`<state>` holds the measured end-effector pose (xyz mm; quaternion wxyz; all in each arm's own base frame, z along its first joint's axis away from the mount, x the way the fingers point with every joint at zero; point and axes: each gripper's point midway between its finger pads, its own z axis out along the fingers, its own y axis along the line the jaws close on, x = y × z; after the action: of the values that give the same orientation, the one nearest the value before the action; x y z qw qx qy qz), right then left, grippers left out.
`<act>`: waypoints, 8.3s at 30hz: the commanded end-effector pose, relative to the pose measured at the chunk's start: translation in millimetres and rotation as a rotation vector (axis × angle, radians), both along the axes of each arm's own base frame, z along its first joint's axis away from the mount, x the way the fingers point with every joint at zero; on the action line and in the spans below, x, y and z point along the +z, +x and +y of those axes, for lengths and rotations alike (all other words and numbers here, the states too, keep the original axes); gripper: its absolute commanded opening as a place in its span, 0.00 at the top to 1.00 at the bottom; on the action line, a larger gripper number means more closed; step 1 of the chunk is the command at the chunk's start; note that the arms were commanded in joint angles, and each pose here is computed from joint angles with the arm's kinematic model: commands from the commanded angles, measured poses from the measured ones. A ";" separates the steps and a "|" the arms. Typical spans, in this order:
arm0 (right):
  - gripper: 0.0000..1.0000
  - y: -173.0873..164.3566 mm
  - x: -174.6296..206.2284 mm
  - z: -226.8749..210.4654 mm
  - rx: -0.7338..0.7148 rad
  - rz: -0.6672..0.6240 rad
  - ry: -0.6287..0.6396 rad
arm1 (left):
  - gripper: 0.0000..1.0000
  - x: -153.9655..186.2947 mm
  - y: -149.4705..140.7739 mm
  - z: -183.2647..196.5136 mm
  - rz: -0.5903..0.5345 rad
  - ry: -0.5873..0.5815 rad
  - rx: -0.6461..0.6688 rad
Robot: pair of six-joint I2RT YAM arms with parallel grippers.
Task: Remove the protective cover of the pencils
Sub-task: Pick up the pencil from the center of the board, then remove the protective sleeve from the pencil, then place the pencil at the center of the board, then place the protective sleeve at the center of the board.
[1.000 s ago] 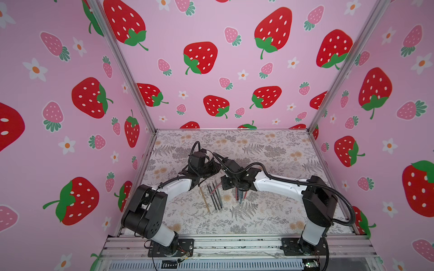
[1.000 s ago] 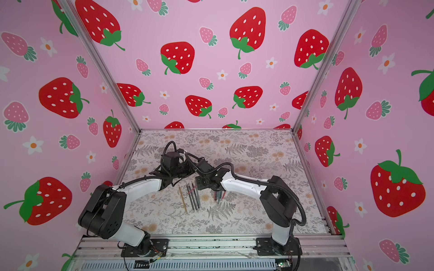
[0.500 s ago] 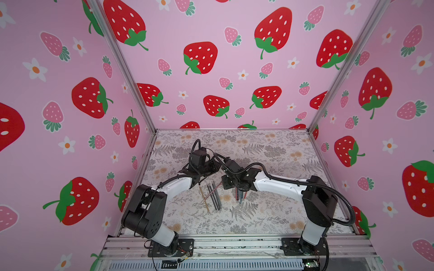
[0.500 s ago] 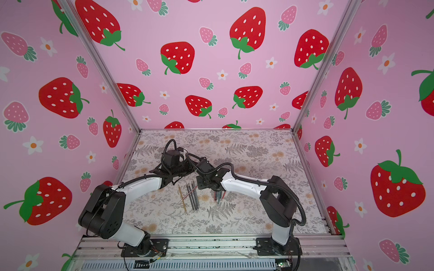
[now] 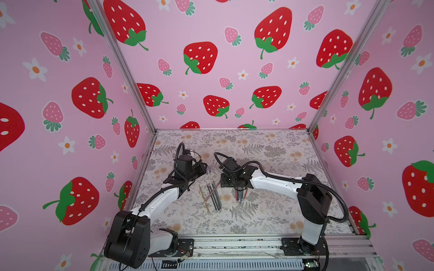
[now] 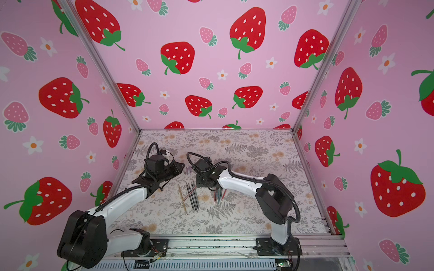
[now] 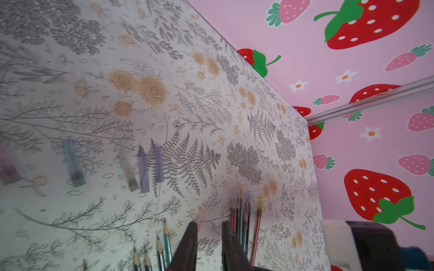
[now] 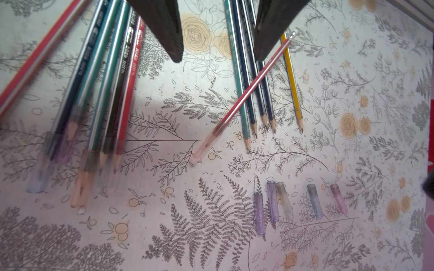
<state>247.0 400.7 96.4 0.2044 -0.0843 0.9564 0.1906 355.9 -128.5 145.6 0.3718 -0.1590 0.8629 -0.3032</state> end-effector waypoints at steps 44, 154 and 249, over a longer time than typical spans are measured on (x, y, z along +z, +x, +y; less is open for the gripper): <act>0.81 17.2 -90.4 23.9 -0.147 0.250 -0.098 | 0.75 3.6 -40.9 51.2 -0.031 -0.020 0.092; 1.00 -42.0 17.8 21.0 0.417 -0.197 0.175 | 1.00 -3.0 20.5 -50.8 0.022 -0.159 -0.137; 0.78 -7.4 -54.4 -71.0 0.012 -0.006 -0.225 | 0.74 -109.8 77.3 -38.5 0.381 0.220 -0.046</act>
<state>235.2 335.4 41.6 0.1965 -0.1311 0.9665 0.1007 434.2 -169.8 25.3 0.2066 -0.1524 0.9476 -0.1900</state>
